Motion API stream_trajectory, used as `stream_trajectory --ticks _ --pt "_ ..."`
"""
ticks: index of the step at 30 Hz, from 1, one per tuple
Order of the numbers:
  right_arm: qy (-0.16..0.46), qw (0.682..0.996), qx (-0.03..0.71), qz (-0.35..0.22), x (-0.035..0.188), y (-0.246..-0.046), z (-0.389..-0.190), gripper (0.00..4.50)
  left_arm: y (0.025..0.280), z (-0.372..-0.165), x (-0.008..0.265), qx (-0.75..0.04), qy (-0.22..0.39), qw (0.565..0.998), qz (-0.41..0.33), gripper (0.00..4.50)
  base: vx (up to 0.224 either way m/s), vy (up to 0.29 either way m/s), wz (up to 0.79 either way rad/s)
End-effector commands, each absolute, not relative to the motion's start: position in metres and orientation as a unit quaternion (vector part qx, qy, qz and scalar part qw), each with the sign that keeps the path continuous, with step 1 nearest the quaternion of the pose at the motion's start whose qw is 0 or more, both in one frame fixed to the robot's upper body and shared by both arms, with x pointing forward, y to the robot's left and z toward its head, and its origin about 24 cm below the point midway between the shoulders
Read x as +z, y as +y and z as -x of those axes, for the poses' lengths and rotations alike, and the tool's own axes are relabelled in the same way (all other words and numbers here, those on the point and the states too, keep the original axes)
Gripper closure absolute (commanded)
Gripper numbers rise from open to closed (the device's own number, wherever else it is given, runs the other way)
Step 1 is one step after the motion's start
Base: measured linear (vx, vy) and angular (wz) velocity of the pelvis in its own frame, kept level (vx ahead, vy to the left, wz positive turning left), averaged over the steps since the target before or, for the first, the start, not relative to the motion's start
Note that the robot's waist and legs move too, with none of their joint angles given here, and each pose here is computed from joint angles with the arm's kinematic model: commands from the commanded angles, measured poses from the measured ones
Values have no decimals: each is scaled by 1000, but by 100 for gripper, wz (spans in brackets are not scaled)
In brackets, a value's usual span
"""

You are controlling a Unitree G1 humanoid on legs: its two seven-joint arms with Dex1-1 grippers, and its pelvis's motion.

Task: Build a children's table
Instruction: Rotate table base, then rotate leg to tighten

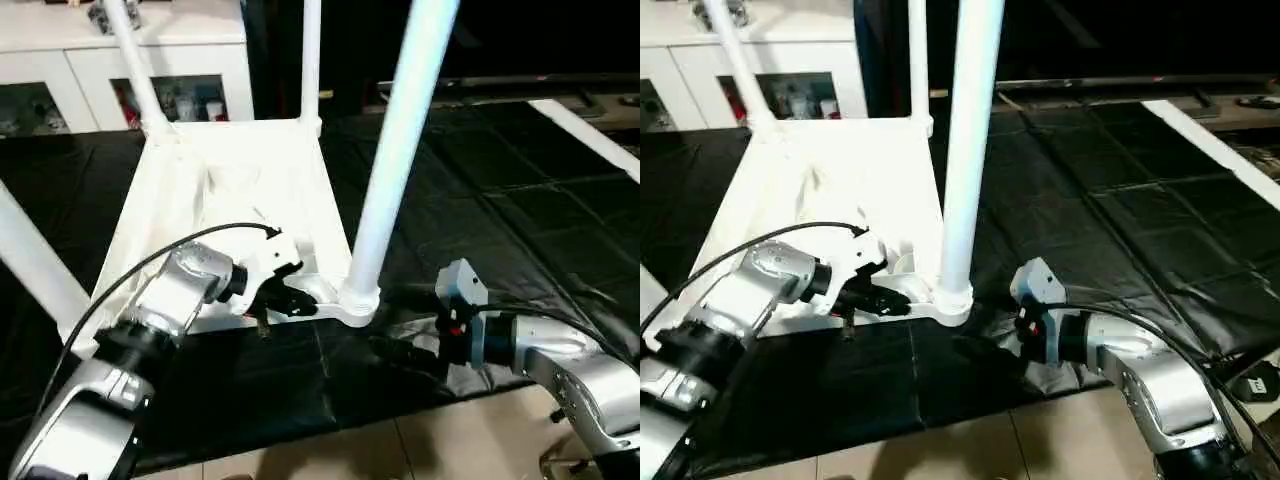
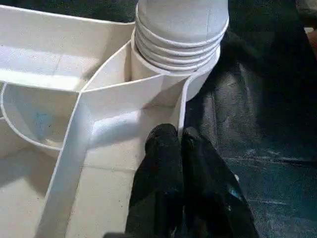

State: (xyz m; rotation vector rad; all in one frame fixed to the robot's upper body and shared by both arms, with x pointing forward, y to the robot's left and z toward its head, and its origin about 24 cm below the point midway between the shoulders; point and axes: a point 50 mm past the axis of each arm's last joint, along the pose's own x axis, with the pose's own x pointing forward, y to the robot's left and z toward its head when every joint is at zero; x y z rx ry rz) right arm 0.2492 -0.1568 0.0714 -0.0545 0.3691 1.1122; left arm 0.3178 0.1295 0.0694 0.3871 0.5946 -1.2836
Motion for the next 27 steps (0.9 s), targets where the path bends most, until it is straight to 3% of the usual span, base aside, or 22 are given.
stream_trajectory --ticks 1,5,8,10,13,14,16,27 --pt "159 839 519 39 80 -157 -253 0 135 -321 76 -559 268 762 -188 446 0 0 0" --pt "160 840 517 38 78 -157 -254 0 133 -320 79 -558 252 766 -197 446 0 0 0" --pt "162 838 519 38 77 -157 -254 0 129 -317 83 -587 207 753 -213 446 0 0 0" --pt "162 838 520 38 78 -157 -254 0 129 -316 84 -600 212 747 -191 406 0 0 0" --pt "162 838 519 38 78 -158 -254 0 128 -314 86 -613 215 739 -178 389 0 0 0" --pt "162 838 519 39 78 -158 -254 0 128 -315 86 -610 212 742 -181 360 0 0 0" --pt "162 838 519 39 77 -158 -254 0 130 -319 84 -594 207 751 -202 351 0 0 0" --pt "165 837 521 37 74 -159 -251 0 139 -318 72 -607 239 729 -206 351 0 0 0"
